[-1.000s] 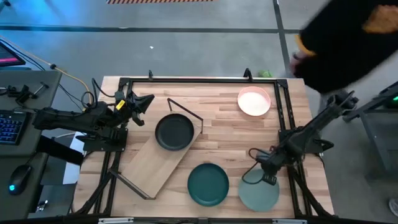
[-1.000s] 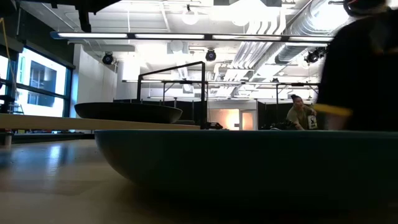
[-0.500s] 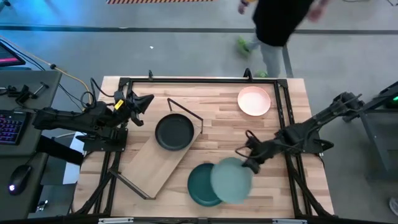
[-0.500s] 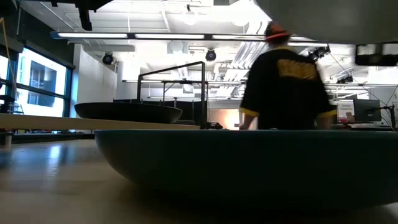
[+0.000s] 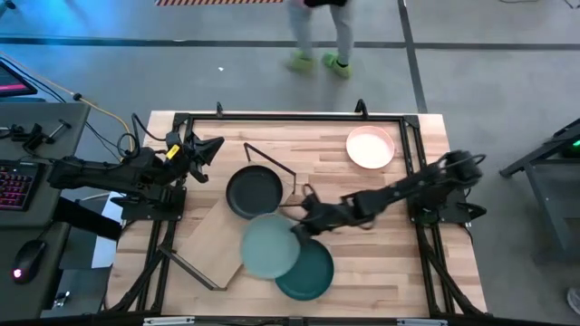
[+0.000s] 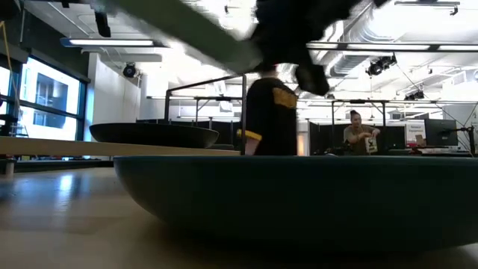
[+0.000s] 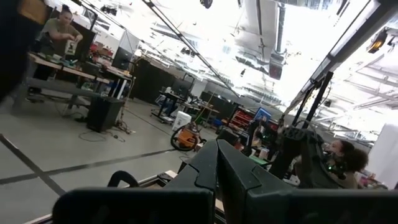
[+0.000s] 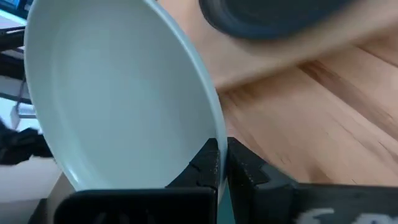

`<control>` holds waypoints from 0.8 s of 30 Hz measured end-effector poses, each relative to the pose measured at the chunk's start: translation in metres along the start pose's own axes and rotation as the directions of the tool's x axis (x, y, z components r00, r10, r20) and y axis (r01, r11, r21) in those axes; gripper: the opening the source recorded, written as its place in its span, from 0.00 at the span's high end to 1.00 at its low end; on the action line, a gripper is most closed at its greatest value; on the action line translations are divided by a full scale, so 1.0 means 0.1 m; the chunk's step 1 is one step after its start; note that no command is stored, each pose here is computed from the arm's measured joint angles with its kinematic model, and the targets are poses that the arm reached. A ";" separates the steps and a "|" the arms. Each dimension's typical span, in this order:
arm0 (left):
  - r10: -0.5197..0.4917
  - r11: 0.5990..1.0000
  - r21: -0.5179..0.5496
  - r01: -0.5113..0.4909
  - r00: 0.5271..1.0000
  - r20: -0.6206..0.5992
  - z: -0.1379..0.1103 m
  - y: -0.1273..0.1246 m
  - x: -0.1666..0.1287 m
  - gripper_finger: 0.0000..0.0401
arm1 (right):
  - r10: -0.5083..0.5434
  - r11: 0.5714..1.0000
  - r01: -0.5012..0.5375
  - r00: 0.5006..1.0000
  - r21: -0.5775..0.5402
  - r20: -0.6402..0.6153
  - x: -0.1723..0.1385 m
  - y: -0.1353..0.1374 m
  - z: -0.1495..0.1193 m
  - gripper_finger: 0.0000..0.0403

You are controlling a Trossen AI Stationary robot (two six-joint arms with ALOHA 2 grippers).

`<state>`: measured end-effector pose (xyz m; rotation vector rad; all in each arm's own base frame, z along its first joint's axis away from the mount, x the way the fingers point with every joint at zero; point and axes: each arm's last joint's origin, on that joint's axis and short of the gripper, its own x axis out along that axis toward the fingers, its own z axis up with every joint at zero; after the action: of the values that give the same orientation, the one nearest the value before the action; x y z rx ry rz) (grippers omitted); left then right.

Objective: Place and stack plates onto a shelf
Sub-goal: Put the light blue plate on the shelf

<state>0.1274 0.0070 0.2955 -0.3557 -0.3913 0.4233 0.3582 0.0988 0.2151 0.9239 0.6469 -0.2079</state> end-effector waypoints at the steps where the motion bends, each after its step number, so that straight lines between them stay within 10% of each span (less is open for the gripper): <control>1: 0.000 1.000 -0.008 0.000 1.000 0.000 0.00 0.00 0.00 1.00 | -0.007 1.000 0.007 1.000 -0.005 0.006 0.09 0.04 0.06 1.00; 12: -0.030 0.999 -0.034 0.030 1.000 0.007 0.01 -0.01 0.00 1.00 | -0.019 0.999 0.020 1.000 0.029 -0.024 0.93 0.25 0.42 1.00; 24: -0.032 0.999 -0.033 0.032 0.999 0.005 0.01 -0.01 0.00 1.00 | -0.029 0.997 0.031 0.999 0.076 -0.025 1.18 0.30 0.42 1.00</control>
<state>0.1272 0.0063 0.2970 -0.3798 -0.4085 0.3870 0.4829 0.0959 0.1823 0.9918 0.6794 -0.2502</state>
